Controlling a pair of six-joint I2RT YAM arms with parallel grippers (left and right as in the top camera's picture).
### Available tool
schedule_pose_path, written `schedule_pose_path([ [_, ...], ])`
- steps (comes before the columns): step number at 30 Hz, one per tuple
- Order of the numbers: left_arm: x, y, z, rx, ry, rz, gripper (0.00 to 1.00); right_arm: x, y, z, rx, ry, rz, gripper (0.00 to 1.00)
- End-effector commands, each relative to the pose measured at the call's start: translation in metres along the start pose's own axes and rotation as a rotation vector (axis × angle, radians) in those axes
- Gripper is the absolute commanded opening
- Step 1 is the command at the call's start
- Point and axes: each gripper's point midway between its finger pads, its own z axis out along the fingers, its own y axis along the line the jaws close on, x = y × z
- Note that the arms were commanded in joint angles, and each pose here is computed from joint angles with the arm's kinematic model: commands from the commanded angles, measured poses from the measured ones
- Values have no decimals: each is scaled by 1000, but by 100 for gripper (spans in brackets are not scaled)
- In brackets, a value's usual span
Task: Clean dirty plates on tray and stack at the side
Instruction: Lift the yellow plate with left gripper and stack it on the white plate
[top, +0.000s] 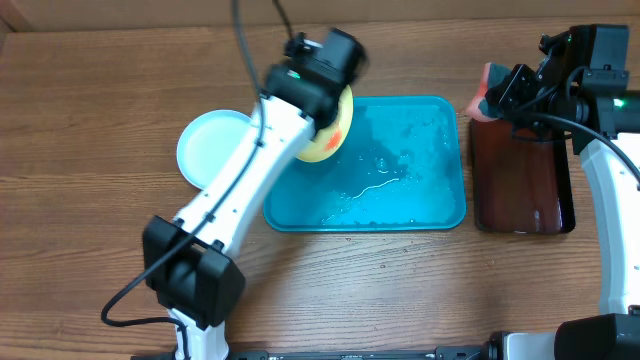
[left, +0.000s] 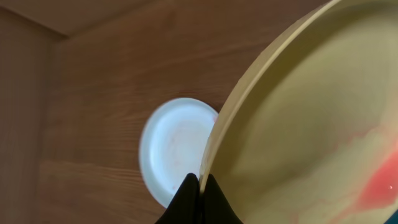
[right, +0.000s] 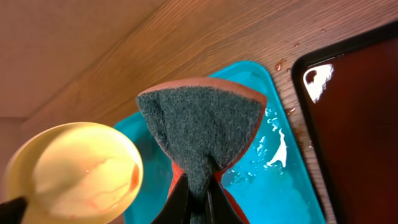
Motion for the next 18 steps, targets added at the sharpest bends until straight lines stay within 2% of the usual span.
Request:
schedule_pose_path([
  [1,-19,39,-33,-233,-169,-164,4,-3,-5,-2,36,-21,-21,4],
  [8,-19,37,-45,-260,-206,-175,4,-2,-7,-2,43,-15,-17,4],
  [15,-32,58,-69,-439,-330,-160,4,-2,-7,-2,43,-15,-17,4],
  [18,-34,58,-77,-463,-361,-155,4,-2,-7,-2,42,-15,-18,4],
])
